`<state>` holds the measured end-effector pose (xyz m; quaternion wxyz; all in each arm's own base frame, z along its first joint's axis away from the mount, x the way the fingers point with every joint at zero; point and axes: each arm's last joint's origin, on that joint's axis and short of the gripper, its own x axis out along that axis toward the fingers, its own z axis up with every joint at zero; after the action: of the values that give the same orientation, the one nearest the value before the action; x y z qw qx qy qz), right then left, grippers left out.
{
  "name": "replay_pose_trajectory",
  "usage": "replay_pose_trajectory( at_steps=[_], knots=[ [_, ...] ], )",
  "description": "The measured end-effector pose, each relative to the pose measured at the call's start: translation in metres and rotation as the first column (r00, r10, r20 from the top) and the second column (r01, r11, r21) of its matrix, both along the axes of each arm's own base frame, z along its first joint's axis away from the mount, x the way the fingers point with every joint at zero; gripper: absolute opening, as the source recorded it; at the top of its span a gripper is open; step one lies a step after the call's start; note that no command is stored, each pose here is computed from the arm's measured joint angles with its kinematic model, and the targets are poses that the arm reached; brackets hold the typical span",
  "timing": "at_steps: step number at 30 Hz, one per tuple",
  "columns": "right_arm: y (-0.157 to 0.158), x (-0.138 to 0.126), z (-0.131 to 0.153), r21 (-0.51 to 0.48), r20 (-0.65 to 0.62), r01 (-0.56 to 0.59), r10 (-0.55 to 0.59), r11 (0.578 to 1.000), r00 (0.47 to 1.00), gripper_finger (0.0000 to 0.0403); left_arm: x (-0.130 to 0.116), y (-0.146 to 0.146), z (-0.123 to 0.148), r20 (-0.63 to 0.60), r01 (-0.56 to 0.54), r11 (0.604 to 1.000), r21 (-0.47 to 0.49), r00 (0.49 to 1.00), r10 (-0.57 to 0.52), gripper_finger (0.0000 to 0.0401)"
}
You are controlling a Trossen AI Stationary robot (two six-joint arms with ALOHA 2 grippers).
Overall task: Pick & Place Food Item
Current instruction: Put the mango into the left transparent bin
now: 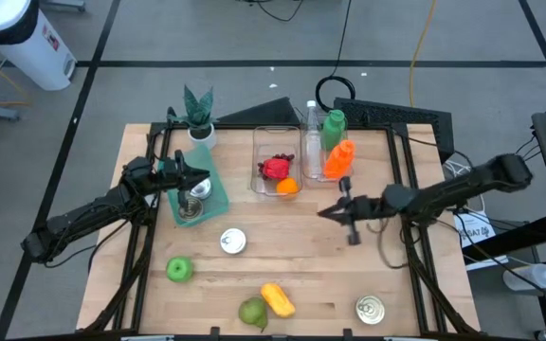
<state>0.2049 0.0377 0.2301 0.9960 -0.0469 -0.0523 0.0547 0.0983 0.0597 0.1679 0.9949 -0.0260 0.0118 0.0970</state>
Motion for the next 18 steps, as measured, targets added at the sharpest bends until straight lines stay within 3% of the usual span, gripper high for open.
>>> replay_pose_trajectory(
  at_steps=[3,6,10,14,18],
  knots=[
    [0.012,0.028,0.007,0.073,-0.041,0.145,-0.142,0.987,0.989,0.0000,0.000,0.000,0.000,0.000,-0.013,1.000,-0.004,1.000,0.013,0.0051],
    [0.028,0.055,0.001,0.094,-0.101,0.143,-0.133,0.985,0.986,0.0000,0.000,0.000,0.000,0.000,-0.014,1.000,-0.014,1.000,0.014,0.0051],
    [0.056,0.081,-0.006,0.123,-0.143,0.059,-0.041,0.991,0.989,0.0000,0.000,0.000,-0.001,-0.005,-0.014,1.000,-0.017,1.000,0.014,0.0051],
    [0.083,0.099,-0.015,0.216,-0.251,-0.170,0.223,0.961,0.942,0.0000,0.000,0.000,-0.001,-0.006,-0.014,1.000,-0.017,1.000,0.014,0.0051],
    [0.105,0.121,-0.027,0.311,-0.374,-0.177,0.291,0.934,0.880,0.0000,0.000,0.000,-0.001,-0.008,-0.016,1.000,-0.006,1.000,0.016,0.0051]
  ],
)
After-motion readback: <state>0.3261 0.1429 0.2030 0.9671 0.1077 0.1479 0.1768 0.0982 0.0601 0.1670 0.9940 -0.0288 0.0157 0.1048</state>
